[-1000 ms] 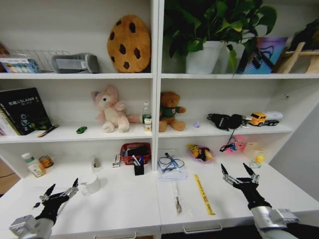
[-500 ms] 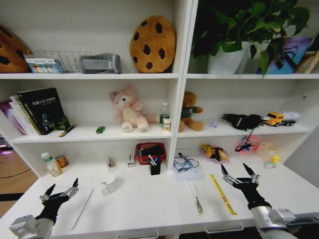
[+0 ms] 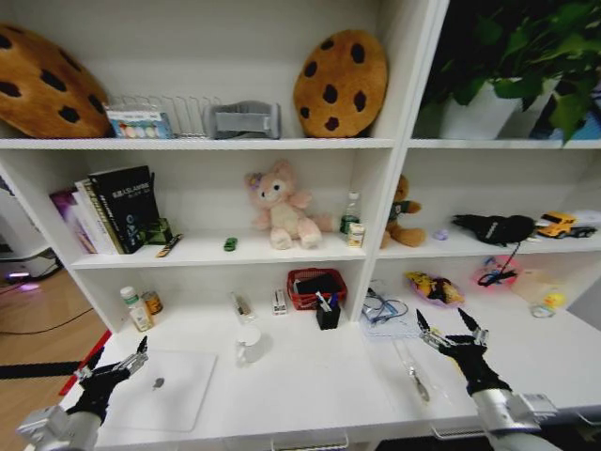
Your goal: Organize the objects on the table.
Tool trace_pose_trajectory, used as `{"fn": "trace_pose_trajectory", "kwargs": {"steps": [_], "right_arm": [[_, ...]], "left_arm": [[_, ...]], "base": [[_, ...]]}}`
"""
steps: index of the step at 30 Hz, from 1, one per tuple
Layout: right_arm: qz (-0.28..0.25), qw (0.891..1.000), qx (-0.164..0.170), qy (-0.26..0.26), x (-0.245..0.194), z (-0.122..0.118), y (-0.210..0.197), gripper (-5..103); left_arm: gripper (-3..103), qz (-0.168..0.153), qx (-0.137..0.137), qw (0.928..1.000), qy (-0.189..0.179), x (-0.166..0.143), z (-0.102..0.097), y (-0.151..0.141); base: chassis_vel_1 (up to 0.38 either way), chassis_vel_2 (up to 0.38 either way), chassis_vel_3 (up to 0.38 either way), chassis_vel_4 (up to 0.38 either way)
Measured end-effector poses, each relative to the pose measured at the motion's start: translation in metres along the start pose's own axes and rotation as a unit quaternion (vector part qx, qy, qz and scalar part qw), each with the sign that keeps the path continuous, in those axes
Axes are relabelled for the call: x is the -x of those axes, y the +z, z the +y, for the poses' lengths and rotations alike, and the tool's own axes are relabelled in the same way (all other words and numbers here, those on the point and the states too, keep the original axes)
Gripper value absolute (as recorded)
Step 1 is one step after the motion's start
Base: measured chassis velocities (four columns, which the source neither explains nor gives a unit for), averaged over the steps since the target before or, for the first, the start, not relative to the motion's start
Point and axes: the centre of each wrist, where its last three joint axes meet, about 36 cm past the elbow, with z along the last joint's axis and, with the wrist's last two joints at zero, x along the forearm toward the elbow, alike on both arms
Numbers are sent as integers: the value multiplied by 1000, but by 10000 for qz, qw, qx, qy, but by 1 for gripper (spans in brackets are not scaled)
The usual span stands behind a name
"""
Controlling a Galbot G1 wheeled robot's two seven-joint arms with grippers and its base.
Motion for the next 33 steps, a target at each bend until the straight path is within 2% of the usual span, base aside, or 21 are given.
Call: {"fn": "trace_pose_trajectory", "kwargs": {"steps": [10,15,26,33], "right_arm": [[1,10000,0,-2,0,0,0,100],[1,10000,1,-3,0,0,0,100],[1,10000,0,-1,0,0,0,100],[-2,10000,0,0,0,0,0,100]], "left_arm": [[100,0,0,10000,-3,0,0,0],[100,-1,1,10000,-5,0,0,0],[100,-1,0,10000,0,0,0,0],[100,-1,0,10000,-1,0,0,0]], "base": [[277,279,-298,-272],[135,92,-81,-93],[-27,-45,25,29],[110,-69,-131,85]]}}
